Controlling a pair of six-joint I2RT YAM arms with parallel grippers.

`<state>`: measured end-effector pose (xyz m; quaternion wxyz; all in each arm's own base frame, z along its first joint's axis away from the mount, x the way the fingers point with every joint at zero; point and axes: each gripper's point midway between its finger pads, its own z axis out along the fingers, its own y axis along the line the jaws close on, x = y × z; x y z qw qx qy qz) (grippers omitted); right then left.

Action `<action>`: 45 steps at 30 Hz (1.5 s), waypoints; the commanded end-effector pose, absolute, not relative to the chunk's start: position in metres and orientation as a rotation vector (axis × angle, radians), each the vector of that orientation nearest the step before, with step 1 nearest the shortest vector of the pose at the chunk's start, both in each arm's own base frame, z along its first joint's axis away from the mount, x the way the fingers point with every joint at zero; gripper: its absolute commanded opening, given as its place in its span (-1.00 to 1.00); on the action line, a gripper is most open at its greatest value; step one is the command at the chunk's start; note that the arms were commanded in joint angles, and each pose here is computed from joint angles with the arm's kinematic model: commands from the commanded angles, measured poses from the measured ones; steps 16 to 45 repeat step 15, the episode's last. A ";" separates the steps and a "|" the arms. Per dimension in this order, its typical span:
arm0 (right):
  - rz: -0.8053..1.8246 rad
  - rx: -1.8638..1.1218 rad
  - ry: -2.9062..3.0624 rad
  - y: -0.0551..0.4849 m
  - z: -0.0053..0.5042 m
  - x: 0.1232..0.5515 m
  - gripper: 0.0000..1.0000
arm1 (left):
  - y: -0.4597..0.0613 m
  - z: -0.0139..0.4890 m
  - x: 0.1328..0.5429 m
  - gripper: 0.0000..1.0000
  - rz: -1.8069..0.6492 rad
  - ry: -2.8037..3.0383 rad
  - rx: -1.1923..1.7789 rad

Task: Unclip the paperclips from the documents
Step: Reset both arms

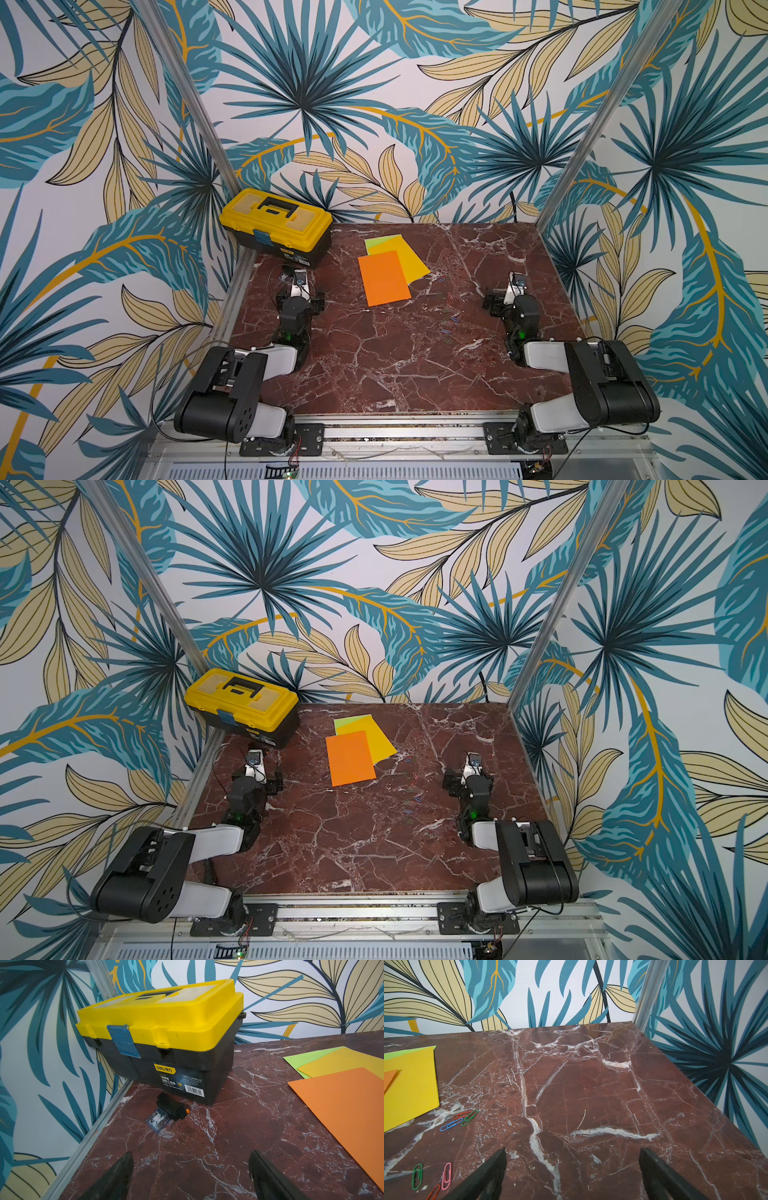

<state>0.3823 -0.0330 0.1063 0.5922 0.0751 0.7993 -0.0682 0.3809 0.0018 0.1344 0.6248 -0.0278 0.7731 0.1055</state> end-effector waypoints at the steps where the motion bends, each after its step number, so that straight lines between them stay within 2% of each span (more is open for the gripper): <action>1: -0.182 0.199 1.797 -0.039 0.118 0.378 0.99 | 0.008 0.140 0.379 0.75 0.248 1.726 -0.098; 45: -0.192 0.209 1.823 -0.040 0.115 0.382 0.99 | 0.013 0.139 0.377 0.76 0.240 1.719 -0.121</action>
